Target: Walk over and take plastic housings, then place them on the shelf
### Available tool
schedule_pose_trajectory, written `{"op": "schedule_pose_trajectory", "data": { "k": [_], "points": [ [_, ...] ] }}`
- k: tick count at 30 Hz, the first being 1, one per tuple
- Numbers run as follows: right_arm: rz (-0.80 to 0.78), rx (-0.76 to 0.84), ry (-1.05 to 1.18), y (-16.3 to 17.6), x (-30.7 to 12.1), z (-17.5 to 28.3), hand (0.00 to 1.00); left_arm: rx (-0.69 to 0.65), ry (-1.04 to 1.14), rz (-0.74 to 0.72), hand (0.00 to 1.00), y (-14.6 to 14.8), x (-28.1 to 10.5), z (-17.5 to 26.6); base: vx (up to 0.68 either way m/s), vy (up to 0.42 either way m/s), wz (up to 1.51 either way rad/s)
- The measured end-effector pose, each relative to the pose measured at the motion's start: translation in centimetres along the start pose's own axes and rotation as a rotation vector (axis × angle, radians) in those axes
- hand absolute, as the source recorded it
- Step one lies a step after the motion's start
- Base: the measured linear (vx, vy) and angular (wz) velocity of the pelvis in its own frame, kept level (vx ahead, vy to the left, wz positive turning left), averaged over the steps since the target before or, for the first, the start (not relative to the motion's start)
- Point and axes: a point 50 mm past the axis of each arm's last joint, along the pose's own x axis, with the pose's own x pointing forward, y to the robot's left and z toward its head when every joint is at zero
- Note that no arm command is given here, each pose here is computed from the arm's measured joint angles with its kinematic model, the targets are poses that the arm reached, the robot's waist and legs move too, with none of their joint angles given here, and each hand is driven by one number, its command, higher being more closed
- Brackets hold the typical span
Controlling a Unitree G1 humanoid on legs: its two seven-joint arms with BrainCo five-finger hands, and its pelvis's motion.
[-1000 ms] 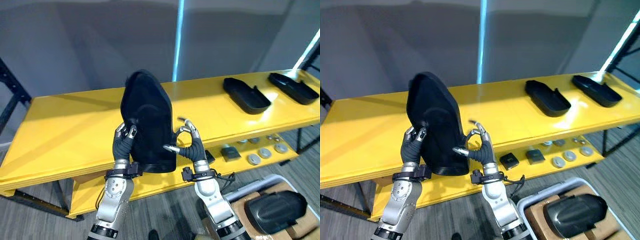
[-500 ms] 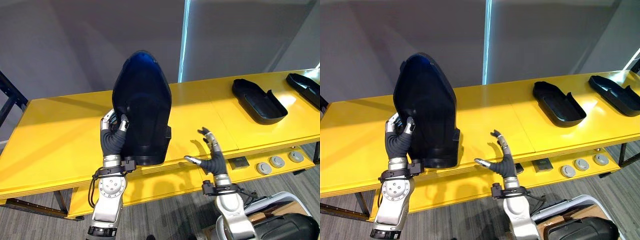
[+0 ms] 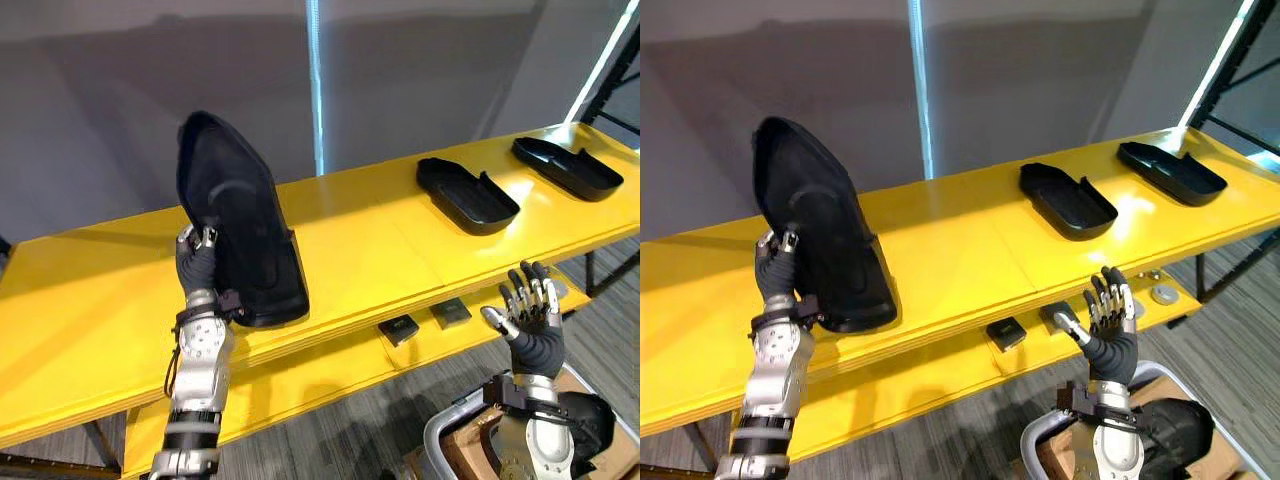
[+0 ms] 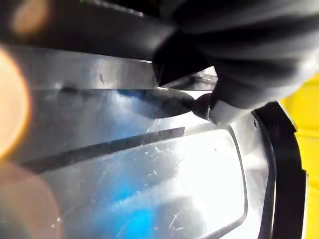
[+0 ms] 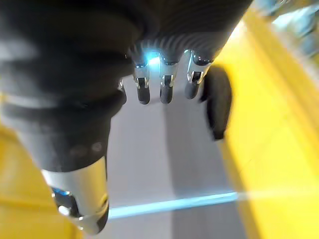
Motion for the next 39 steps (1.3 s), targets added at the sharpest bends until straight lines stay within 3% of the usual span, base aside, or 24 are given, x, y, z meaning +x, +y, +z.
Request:
{"op": "schedule_pose_trajectory", "data": {
  "k": [5, 10, 24, 25, 39],
  "points": [
    [0.071, 0.032, 0.142, 1.8, -1.4, -2.5, 0.0, -0.116, 0.02, -0.054, 1.0, -2.4, 3.1, 1.2, 0.0, -0.004, -0.04],
    [0.237, -0.027, 0.223, 3.9, -2.3, -3.7, 0.0, -0.042, 0.082, -0.105, 1.0, -4.3, 6.3, 1.6, -0.06, -0.009, -0.02],
    [0.304, -0.027, 0.277, 4.8, -3.2, -4.4, 0.0, 0.117, 0.147, -0.135, 1.0, -4.3, 8.8, 2.5, -0.03, 0.003, -0.01],
    [0.303, -0.025, 0.277, 4.8, -3.2, -4.5, 0.0, 0.119, 0.152, -0.132, 0.0, -4.2, 8.8, 2.4, 0.0, 0.0, 0.0],
    [0.313, -0.005, 0.287, 5.3, -3.5, -4.6, 0.0, 0.151, 0.176, -0.126, 0.0, -4.3, 9.1, 2.3, 0.0, 0.002, 0.0]
  ]
}}
